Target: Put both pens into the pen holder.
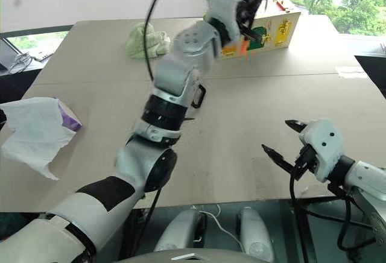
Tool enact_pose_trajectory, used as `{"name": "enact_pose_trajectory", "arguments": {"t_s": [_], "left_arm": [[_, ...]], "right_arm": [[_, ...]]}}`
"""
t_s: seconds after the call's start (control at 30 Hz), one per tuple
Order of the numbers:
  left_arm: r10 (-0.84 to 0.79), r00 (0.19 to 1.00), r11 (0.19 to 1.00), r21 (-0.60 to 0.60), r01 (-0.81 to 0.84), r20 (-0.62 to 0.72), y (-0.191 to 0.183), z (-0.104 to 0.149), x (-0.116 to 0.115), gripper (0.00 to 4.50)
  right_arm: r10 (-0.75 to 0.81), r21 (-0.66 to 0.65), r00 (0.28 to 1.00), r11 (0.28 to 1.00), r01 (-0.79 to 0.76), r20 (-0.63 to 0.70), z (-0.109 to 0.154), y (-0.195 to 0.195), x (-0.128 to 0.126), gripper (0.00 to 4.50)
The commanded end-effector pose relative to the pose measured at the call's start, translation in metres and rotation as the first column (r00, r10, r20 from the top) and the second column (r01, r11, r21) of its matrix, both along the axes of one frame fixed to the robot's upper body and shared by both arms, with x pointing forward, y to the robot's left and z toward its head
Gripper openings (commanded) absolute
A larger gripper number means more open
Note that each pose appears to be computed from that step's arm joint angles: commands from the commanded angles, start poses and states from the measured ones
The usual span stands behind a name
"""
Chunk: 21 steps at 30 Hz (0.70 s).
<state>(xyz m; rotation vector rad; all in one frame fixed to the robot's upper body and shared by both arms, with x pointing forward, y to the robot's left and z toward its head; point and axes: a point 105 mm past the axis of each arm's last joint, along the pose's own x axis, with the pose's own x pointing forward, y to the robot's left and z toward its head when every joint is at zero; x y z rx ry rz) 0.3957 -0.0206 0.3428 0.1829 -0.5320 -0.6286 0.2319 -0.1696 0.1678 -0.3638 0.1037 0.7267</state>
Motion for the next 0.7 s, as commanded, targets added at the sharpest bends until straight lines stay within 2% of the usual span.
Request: {"name": "enact_pose_trajectory", "arguments": {"t_s": [0.03,0.13,0.23,0.43,0.7], "left_arm": [[-0.028,0.98,0.998,0.054,0.018,0.197,0.009,0.01,-0.015,0.07],[0.069,0.901,0.936,0.283,-0.207,0.428,0.022,-0.015,-0.011,0.07],[0.066,0.843,0.884,0.36,-0.298,0.534,0.034,-0.036,-0.015,0.07],[0.027,0.86,0.867,0.417,-0.274,0.51,0.055,-0.064,-0.017,0.07],[-0.029,0.887,0.882,0.43,-0.194,0.461,0.054,-0.074,-0.026,0.07]], "right_arm": [[0.036,-0.005,0.999,0.999,-0.036,0.04,0.007,0.006,0.003,4.5],[0.064,-0.01,0.997,0.998,-0.063,0.039,0.008,0.011,0.004,4.5],[0.08,-0.011,0.996,0.997,-0.08,0.033,0.008,0.011,0.002,4.5],[0.115,0.001,0.993,0.993,-0.116,0.039,0.012,0.013,0.0,4.5],[0.139,0.007,0.989,0.99,-0.139,0.052,0.014,0.016,0.002,4.5]]}}
